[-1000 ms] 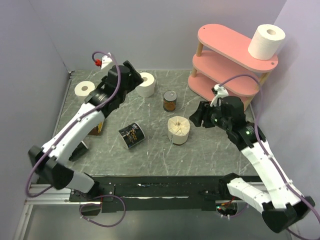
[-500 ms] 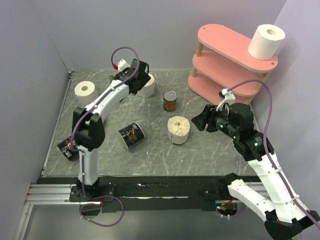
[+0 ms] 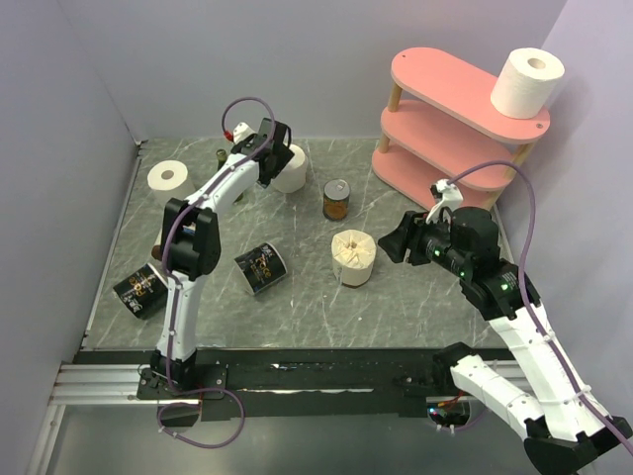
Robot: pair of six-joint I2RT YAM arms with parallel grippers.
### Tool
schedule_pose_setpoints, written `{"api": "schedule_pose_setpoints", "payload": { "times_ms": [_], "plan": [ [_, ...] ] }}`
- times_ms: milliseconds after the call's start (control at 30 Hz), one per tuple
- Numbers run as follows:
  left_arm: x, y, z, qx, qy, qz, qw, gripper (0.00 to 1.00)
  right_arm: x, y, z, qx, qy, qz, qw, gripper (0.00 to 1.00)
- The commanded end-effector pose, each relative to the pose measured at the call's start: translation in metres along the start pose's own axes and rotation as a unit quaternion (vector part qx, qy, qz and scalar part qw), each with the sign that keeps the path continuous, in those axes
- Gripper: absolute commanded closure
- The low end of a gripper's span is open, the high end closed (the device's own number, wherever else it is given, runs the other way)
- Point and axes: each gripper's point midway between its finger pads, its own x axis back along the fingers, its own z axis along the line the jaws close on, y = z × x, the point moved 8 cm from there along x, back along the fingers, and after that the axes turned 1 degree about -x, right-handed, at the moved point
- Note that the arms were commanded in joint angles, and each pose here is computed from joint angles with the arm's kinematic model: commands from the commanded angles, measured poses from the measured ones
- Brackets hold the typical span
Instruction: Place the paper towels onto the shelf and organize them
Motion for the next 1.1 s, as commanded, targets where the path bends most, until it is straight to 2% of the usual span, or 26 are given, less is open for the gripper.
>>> {"api": "schedule_pose_setpoints", "payload": {
  "times_ms": [0,267,667,767,800,967,1000,1067],
  "plan": [
    [0.004,0.02,-0.019,0.012,-0.038,-0.033,0.999,0.22,0.001,0.006,0.005,0.012,0.012,-0.011,1.0,0.36],
    [-0.012,0.023,-0.022,-0.004,-0.044,-0.06,0.997,0.21,0.002,0.012,0.009,0.014,0.02,-0.015,1.0,0.35],
    [-0.039,0.016,-0.022,-0.005,-0.061,-0.045,0.997,0.24,-0.005,0.014,0.008,0.018,0.014,-0.009,1.0,0.35],
    [-0.042,0.014,-0.02,-0.008,-0.064,-0.044,0.997,0.28,-0.008,0.014,0.007,0.017,0.012,-0.005,1.0,0.34],
    [-0.043,0.011,-0.018,-0.011,-0.063,-0.04,0.997,0.34,-0.009,0.014,0.007,0.018,0.012,-0.003,1.0,0.34],
    [-0.042,0.009,-0.019,-0.027,-0.082,-0.032,0.996,0.43,-0.01,0.015,0.007,0.016,0.01,0.0,1.0,0.34],
    [-0.04,0.01,-0.02,-0.029,-0.084,-0.031,0.996,0.49,-0.009,0.015,0.007,0.016,0.011,-0.001,1.0,0.34],
    [-0.035,0.013,-0.022,-0.034,-0.09,-0.031,0.995,0.52,-0.009,0.017,0.008,0.017,0.013,-0.003,1.0,0.34]
  ]
}}
